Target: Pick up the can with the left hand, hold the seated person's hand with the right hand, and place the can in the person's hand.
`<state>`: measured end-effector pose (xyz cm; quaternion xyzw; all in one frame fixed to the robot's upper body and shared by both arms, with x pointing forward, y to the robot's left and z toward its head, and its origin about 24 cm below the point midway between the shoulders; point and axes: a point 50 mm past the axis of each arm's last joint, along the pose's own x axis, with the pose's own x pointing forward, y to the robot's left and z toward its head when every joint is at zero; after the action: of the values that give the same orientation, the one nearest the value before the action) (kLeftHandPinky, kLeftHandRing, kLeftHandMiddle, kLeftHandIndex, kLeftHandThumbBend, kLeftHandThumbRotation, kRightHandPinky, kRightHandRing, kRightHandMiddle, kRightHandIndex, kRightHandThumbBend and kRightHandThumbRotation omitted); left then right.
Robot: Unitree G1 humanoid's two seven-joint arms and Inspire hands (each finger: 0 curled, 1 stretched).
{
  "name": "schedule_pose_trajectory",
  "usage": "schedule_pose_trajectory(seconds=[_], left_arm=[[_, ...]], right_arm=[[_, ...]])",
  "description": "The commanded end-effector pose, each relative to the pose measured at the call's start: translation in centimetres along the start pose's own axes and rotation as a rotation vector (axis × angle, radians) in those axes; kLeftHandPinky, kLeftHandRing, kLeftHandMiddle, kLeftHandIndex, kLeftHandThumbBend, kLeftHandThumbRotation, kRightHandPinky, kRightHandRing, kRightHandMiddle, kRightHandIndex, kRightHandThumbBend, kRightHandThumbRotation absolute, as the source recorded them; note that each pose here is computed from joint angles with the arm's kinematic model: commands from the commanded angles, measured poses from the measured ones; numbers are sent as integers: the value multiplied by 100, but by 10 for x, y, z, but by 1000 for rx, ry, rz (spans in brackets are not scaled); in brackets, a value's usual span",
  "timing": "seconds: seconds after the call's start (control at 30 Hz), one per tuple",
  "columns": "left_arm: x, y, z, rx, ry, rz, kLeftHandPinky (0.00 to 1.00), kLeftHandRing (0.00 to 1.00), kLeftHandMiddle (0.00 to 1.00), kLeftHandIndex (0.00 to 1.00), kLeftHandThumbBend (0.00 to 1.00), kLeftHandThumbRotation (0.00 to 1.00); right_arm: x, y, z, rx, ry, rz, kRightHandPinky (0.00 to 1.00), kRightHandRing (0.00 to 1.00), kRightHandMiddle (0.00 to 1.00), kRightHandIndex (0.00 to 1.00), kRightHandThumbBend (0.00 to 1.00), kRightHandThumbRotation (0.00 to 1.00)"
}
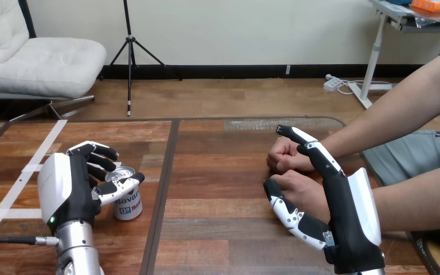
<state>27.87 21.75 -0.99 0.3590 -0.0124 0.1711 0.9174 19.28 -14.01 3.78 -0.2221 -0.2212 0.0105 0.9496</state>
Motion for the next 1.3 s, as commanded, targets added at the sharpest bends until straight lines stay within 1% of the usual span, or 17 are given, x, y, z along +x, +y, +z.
schedule_pose_trajectory(seconds=[0.0, 0.6, 0.97, 1.27], left_arm=[[16, 3, 20, -11, -91, 24, 37, 41, 47, 48, 77, 0], [14, 3, 21, -25, -104, 42, 38, 42, 47, 48, 77, 0], [14, 3, 21, -24, -102, 37, 38, 42, 47, 49, 76, 0], [14, 3, 21, -15, -114, 36, 38, 42, 47, 49, 77, 0]], right_arm=[[18, -7, 12, -8, -95, -32, 83, 86, 84, 81, 38, 8], [17, -8, 12, -12, -104, -29, 84, 87, 85, 81, 39, 9], [18, -8, 12, -11, -110, -31, 83, 86, 85, 81, 40, 8], [18, -7, 12, -11, -109, -28, 82, 85, 84, 82, 40, 8]])
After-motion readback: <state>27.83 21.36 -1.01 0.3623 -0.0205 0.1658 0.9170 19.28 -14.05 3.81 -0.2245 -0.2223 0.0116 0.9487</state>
